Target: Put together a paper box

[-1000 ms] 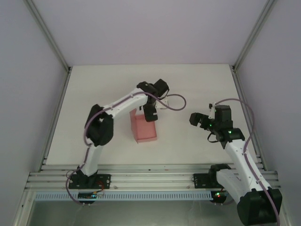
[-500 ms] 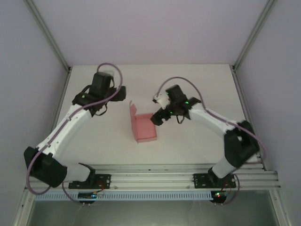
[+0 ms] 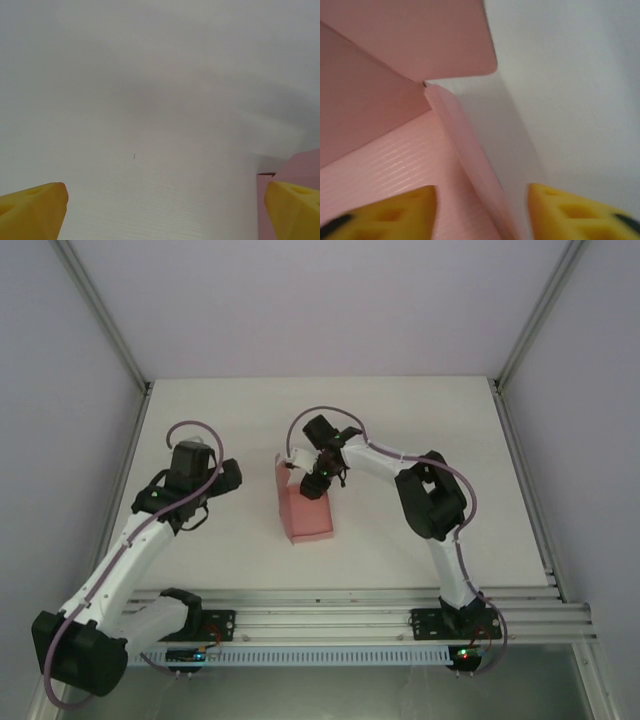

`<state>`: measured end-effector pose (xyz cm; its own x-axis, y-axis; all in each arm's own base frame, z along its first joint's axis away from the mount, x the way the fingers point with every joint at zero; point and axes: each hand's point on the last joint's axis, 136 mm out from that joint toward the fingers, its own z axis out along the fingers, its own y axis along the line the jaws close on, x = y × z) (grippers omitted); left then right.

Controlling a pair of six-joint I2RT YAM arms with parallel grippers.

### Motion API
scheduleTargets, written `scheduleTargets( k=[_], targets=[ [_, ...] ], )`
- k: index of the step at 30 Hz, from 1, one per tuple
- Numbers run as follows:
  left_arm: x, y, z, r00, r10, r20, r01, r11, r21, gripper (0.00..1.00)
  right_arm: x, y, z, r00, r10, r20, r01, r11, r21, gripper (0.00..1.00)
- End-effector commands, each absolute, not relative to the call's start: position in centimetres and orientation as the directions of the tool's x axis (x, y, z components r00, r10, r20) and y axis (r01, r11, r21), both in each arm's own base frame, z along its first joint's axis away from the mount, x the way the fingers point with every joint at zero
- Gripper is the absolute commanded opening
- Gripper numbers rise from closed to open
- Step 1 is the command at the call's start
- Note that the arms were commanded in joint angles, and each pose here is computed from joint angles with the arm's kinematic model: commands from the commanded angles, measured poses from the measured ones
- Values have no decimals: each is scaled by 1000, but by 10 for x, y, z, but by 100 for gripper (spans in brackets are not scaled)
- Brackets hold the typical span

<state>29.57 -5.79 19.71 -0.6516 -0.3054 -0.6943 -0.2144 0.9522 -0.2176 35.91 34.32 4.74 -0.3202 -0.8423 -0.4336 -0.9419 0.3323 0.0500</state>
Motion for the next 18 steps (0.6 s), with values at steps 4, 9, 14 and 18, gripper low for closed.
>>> scheduleTargets(
  k=[4, 9, 14, 18],
  targets=[
    [299, -55, 214, -614, -319, -722, -215, 948, -236, 100, 372, 329, 53, -442, -786, -433, -869, 494, -9, 15],
    [302, -56, 230, -589, -319, -742, -201, 948, -248, 100, 377, 286, 64, -688, -575, -443, -614, 786, -67, 0],
    [307, -63, 238, -571, -317, -758, -163, 948, -274, 100, 346, 231, 58, -878, -229, -419, -203, 973, -106, 0],
    [313, -83, 230, -613, -267, -744, -64, 955, -290, 100, 329, 224, 51, -906, -64, -418, -53, 998, -38, 1]
  ],
)
